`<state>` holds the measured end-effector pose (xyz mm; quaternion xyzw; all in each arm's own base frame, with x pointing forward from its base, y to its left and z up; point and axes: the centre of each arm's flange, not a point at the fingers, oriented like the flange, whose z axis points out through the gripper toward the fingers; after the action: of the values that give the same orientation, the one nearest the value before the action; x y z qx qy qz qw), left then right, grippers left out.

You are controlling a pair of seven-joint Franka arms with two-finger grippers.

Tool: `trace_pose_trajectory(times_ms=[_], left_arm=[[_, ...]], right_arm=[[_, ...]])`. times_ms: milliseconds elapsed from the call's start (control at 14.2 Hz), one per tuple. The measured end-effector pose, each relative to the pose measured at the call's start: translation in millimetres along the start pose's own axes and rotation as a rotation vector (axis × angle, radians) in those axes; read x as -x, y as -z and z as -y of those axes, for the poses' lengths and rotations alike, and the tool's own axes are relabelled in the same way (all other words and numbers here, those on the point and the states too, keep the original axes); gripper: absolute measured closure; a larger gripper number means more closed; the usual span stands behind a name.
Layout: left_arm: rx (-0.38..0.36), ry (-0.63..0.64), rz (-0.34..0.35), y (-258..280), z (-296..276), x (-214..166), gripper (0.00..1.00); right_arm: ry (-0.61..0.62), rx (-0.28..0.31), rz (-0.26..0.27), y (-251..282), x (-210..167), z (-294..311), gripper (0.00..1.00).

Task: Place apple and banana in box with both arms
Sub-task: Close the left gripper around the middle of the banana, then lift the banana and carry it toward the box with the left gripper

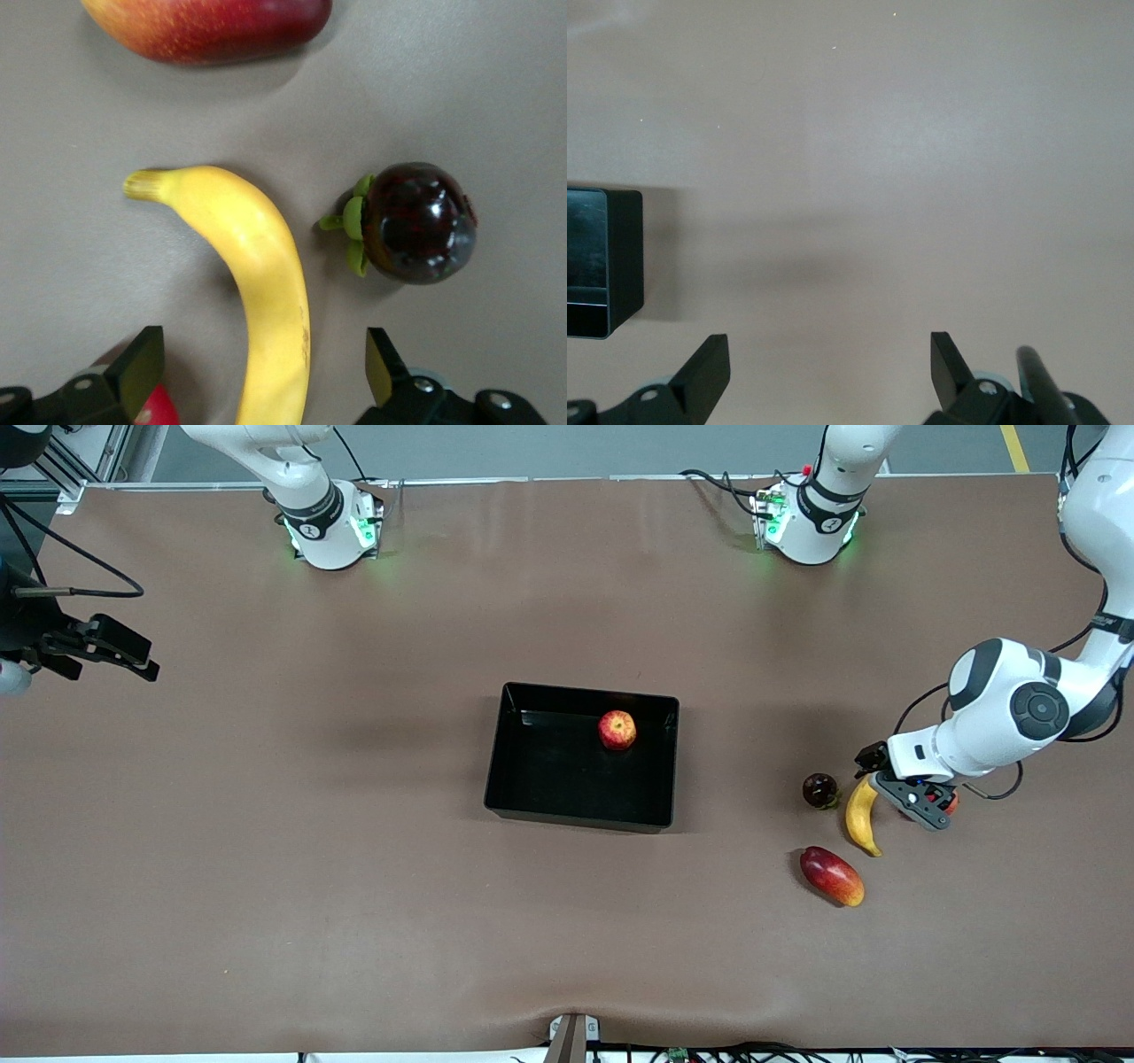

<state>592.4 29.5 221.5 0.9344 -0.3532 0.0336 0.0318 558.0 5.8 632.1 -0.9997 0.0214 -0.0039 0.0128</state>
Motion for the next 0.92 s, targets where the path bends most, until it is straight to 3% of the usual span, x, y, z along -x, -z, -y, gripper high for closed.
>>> trace_pose_trajectory(times_ms=[282,634,705,916], left_arm=[[0.020,-0.009,-0.027,-20.9,-7.3,6.5,0.10],[-0.016,-0.058,-0.025,-20.7,-9.6,3.7,0.59],[-0.018,-0.061,-0.026,-20.3,-10.0,2.9,0.65],[-0.018,-0.060,-0.026,-20.2,-10.1,2.5,0.65]], right_arm=[[-0.002,0.000,0.000,0.0,-0.1,-1.0,0.00],[-0.004,0.000,0.000,0.0,-0.1,-1.9,0.00],[-0.004,0.000,0.000,0.0,-0.1,-1.9,0.00],[-0.004,0.000,0.000,0.0,-0.1,-1.9,0.00]])
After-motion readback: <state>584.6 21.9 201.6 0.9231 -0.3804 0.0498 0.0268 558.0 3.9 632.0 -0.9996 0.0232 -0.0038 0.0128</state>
